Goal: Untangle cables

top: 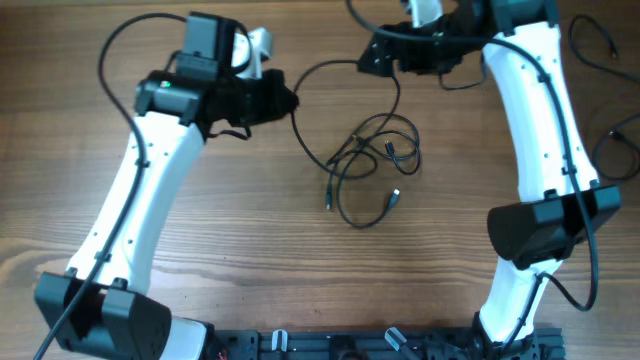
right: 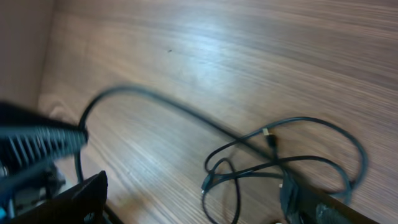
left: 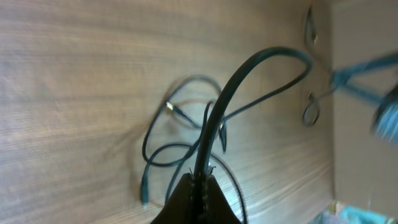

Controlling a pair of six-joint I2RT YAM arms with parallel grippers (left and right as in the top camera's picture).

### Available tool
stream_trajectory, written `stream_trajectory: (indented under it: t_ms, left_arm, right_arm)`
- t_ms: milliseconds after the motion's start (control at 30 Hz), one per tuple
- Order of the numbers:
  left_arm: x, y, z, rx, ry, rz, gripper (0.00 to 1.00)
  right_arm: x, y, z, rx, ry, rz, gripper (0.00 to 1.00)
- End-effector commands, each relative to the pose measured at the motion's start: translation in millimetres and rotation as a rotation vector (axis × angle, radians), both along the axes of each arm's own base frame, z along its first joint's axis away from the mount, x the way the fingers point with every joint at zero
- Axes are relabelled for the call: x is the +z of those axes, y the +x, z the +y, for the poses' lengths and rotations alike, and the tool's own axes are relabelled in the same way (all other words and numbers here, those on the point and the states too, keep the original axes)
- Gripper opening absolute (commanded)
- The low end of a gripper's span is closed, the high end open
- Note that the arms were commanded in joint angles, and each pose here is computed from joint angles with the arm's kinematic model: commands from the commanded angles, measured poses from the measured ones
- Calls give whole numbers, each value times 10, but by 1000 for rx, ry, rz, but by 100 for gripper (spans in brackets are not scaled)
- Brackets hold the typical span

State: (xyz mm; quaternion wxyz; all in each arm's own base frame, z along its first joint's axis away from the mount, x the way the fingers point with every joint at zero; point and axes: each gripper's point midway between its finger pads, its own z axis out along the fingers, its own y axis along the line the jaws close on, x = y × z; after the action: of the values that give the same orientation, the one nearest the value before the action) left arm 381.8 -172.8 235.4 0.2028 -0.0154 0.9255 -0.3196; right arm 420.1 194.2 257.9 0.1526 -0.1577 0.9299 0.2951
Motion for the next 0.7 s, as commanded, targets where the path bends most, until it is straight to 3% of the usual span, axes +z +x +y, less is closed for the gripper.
stream_trajectory:
  t_ms: [0,100,200,367,533,667]
  left_arm:
    - [655,-2,183,15,-153,-149,4]
    - [1195,-58,435,25,-223,-321,4]
    - [1384,-125,557,40,-236,-378,4]
    - [1688,-356,404,-145,-402,-430,4]
    - [1622,-277,561,-77,-373,-416,4]
    - [1420,-331,551,-50,-350,-321,4]
  right_arm:
    - [-45,-43,155,64,21,-2,91]
    - [-20,10,176,64,30,-28,92]
    - [6,46,197,39,48,-26,92]
    - [100,131,277,4,111,-33,95]
    - [222,184,312,26,158,-82,98]
    - [688,245,331,85,232,-273,99]
